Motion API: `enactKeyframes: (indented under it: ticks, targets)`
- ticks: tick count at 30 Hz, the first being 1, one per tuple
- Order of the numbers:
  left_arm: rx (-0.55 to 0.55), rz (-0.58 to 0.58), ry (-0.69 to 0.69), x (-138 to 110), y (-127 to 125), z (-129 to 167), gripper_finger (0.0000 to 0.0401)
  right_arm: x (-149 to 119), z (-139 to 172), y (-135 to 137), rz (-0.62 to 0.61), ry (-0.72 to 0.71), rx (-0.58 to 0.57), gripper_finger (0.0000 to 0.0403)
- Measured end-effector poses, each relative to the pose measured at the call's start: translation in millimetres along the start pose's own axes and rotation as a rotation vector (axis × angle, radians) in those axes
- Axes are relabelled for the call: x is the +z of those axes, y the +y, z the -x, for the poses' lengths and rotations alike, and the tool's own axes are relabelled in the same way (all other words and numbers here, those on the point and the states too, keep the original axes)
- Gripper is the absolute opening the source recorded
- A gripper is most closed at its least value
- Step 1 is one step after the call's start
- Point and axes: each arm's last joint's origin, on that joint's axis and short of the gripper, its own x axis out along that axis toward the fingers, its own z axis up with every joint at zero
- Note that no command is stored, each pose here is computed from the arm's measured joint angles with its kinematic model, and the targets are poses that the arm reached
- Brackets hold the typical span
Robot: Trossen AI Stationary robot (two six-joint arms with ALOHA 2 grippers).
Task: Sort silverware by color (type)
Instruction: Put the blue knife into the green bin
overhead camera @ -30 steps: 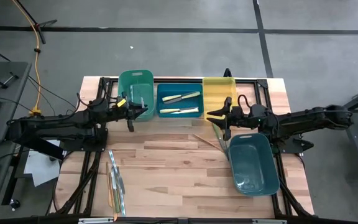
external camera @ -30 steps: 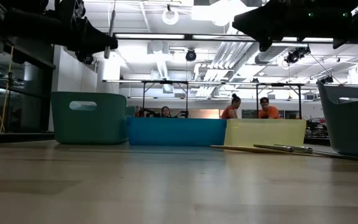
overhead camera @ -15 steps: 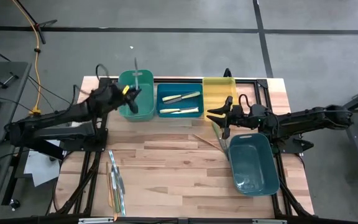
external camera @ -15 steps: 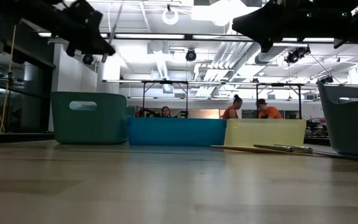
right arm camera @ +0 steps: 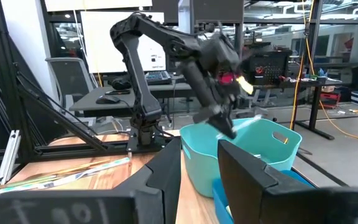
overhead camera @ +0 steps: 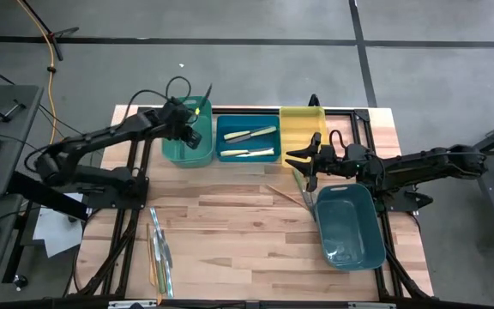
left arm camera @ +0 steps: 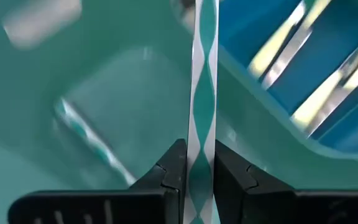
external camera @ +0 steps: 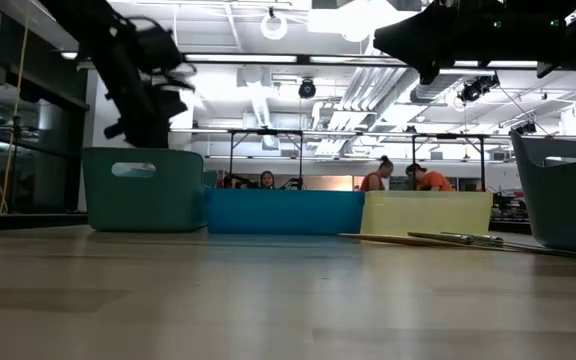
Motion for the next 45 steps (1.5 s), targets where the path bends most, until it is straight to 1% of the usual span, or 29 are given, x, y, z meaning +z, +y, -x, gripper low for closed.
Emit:
enactKeyframes:
  ticks: [4,7,10,13,18,20,24,29,33,40,45]
  targets:
    - [0.011,0.067,0.107,-7,4,-9,0.0042,0,0,0,0.001,0.004,0.000,0.0103]
    - [0.032,0.134,0.171,-13,5,-8,0.0042,0,0,0,0.001,0.005,0.000,0.0103]
    - [0.030,0.209,0.236,-20,5,-4,0.0042,0,0,0,0.001,0.005,0.000,0.0103]
    - [-0.001,0.276,0.302,-24,5,-3,0.0043,0,0,0,0.000,0.004,0.000,0.0103]
    - [-0.103,0.368,0.386,-26,1,-8,0.0043,1,0,0,0.000,-0.007,-0.001,0.0103]
    - [-0.107,0.379,0.404,-27,0,-11,0.0043,1,0,0,0.000,-0.008,-0.001,0.0103]
    - [-0.079,0.394,0.434,-28,0,-18,0.0044,1,0,0,0.000,-0.008,-0.001,0.0103]
    - [-0.052,0.394,0.480,-30,-1,-30,0.0044,1,0,0,0.004,-0.008,-0.002,0.0103]
    - [-0.033,0.387,0.489,-30,-1,-35,0.0046,1,0,0,0.004,-0.008,-0.002,0.0103]
    - [-0.051,0.365,0.466,-29,-1,-31,0.0069,1,0,0,0.005,-0.008,-0.002,0.0103]
    - [-0.068,0.357,0.446,-28,-1,-26,0.0074,1,0,0,0.000,-0.008,-0.002,0.0103]
